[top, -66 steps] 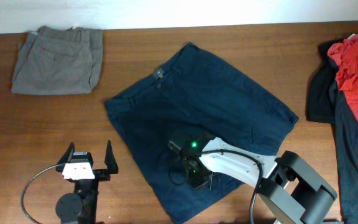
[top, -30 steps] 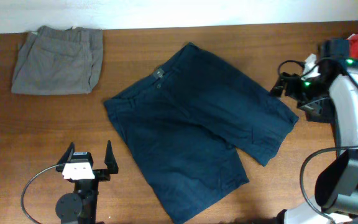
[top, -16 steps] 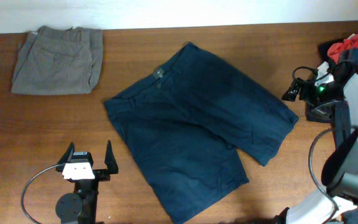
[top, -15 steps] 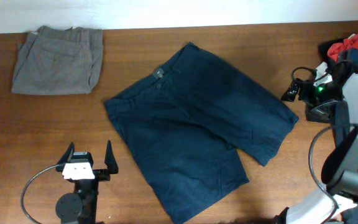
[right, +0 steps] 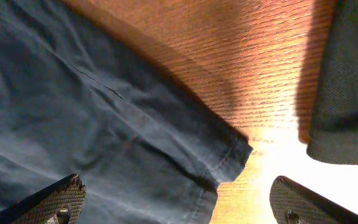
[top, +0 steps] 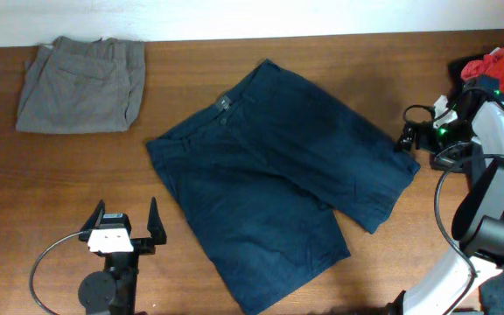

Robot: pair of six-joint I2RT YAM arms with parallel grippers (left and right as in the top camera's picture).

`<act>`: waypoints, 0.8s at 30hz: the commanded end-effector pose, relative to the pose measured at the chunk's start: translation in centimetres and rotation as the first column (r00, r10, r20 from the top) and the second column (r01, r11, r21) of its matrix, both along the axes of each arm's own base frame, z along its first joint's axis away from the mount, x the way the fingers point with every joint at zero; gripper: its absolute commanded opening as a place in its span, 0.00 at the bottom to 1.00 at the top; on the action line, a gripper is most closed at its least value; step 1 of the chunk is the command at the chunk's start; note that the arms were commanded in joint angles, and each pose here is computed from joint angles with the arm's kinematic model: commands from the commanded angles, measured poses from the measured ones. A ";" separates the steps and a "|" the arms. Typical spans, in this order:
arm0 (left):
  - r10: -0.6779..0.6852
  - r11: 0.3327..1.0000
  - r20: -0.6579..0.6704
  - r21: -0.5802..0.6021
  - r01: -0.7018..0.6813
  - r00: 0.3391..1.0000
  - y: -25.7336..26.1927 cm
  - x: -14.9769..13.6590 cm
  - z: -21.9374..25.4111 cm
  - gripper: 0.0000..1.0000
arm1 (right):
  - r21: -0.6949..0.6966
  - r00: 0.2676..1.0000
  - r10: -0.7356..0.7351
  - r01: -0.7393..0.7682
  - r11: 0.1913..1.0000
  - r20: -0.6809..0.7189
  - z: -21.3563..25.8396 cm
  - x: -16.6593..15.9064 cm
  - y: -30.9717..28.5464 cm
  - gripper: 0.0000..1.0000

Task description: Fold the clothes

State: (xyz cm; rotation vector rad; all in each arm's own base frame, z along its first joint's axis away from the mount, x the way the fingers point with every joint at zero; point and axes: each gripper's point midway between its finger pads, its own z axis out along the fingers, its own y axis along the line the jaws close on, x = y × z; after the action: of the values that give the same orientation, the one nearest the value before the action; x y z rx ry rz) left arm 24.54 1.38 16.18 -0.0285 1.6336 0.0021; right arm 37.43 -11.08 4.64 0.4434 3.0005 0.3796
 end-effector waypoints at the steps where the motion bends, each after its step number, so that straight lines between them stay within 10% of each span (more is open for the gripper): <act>1: -0.014 1.000 -0.001 0.003 0.014 1.000 -0.3 0.0 -0.2 0.99 | 0.000 0.998 0.056 -0.056 0.998 -0.026 -1.3 -0.3 0.0 0.99; 24: -0.014 1.000 -0.001 0.003 0.014 1.000 -0.3 0.0 -0.2 0.99 | 0.010 0.994 0.099 -0.099 0.995 -0.039 -3.0 -0.3 0.1 0.73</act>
State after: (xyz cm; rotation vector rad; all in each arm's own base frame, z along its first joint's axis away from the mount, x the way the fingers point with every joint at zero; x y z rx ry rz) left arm 24.54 1.38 16.18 -0.0285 1.6336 0.0021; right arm 37.23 -11.06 2.31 0.3232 3.0517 0.3953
